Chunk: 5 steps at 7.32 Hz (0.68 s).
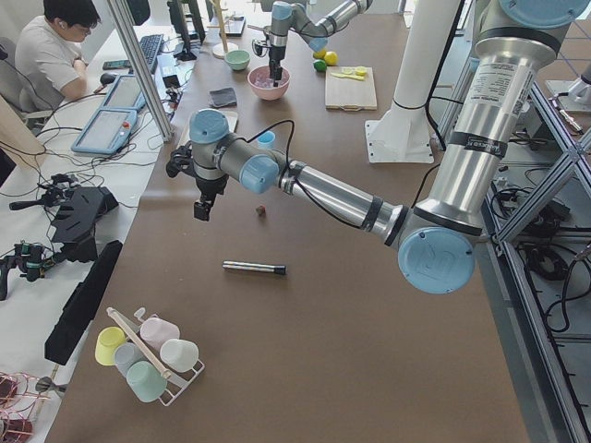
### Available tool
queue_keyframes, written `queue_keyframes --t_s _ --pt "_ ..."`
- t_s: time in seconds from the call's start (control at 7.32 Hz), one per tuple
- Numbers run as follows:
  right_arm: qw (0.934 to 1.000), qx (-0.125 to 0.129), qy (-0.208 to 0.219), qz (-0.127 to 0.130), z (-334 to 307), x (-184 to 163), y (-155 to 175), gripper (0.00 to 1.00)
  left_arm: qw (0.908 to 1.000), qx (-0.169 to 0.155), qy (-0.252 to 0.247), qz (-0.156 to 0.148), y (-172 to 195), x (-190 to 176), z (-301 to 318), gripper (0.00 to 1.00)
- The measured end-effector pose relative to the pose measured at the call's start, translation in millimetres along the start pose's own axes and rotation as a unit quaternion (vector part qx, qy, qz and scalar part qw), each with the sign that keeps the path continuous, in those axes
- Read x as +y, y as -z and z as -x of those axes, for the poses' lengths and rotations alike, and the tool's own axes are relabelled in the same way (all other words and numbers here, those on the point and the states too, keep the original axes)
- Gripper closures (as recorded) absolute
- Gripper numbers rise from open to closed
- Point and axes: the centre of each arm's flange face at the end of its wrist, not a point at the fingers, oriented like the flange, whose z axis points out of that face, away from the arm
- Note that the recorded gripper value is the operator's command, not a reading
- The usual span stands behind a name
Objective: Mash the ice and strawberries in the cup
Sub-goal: 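Grasp another ice cube with the right gripper and lift it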
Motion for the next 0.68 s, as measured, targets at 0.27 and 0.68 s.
queue_keyframes --t_s 0.27,0.68 --pt "1.0 0.001 0.0 0.002 2.1 2.1 -3.1 0.39 1.0 0.0 0.0 0.0 -0.4 -0.6 0.2 0.02" --pt "1.0 0.002 0.0 0.004 2.2 2.8 -6.0 0.38 1.0 0.0 0.0 0.0 -0.3 -2.5 -0.4 0.02"
